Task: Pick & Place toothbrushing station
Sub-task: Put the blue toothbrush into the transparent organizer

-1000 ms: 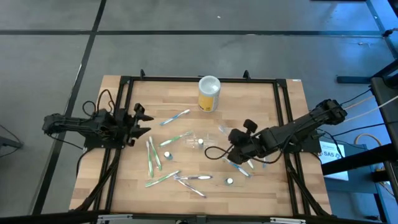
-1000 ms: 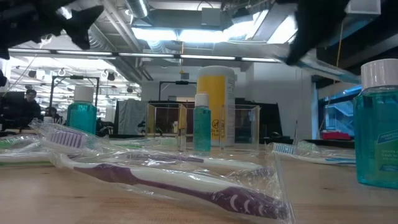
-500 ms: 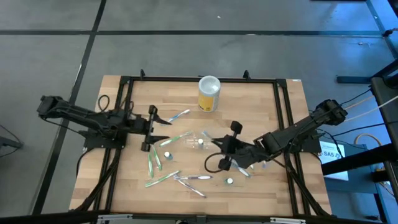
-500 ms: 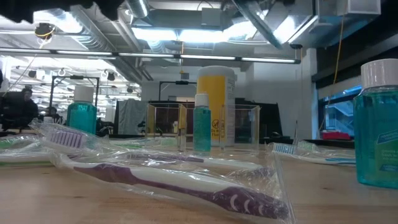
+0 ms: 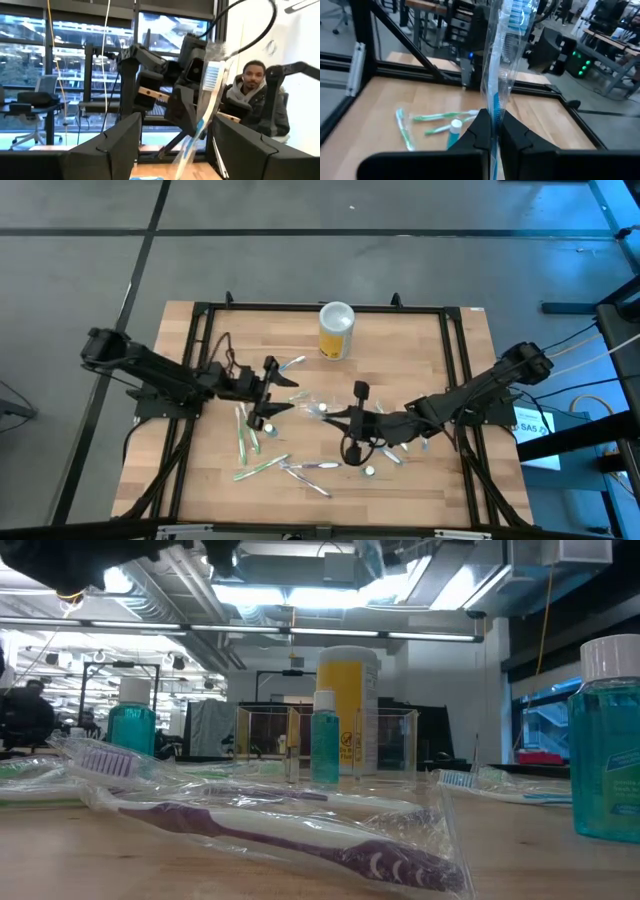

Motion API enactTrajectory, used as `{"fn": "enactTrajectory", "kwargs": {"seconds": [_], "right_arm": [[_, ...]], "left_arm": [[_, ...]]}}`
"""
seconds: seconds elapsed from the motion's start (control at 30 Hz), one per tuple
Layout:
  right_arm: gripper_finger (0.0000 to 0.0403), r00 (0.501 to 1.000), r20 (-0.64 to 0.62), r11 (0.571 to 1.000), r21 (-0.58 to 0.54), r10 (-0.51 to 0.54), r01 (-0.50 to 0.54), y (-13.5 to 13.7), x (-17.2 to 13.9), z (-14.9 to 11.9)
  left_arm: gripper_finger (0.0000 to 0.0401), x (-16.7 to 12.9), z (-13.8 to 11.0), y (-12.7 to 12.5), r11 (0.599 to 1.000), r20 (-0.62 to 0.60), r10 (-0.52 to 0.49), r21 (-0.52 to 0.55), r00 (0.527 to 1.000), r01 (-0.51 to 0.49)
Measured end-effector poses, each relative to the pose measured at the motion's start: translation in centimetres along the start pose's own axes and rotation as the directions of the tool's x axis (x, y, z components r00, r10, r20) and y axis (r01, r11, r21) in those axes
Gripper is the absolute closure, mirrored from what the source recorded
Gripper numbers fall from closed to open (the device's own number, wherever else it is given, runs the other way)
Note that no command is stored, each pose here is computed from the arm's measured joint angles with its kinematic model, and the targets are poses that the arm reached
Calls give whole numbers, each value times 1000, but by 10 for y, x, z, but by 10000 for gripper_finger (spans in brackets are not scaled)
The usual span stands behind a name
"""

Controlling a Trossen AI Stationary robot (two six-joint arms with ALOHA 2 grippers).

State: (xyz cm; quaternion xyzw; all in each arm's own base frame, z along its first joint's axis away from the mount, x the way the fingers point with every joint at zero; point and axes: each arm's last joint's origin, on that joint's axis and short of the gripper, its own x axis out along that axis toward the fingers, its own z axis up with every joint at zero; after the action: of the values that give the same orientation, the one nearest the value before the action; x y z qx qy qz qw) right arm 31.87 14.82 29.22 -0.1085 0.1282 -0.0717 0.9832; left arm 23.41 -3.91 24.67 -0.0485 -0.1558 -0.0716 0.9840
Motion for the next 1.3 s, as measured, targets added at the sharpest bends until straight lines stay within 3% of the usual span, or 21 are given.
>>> {"fn": "enactTrajectory", "kwargs": {"seconds": [0.37,0.8,1.3], "right_arm": [[390,1000,-13,1000,5,-18,18,-7,8,-3],[390,1000,-28,1000,14,-2,2,-6,8,-5],[390,999,-31,1000,15,23,-23,-6,8,-5]], "left_arm": [[159,52,-16,-11,992,-29,-87,90,996,90],[165,67,-18,-18,988,-28,-95,123,995,98],[313,67,-18,-19,986,-28,-84,140,996,87]]}}
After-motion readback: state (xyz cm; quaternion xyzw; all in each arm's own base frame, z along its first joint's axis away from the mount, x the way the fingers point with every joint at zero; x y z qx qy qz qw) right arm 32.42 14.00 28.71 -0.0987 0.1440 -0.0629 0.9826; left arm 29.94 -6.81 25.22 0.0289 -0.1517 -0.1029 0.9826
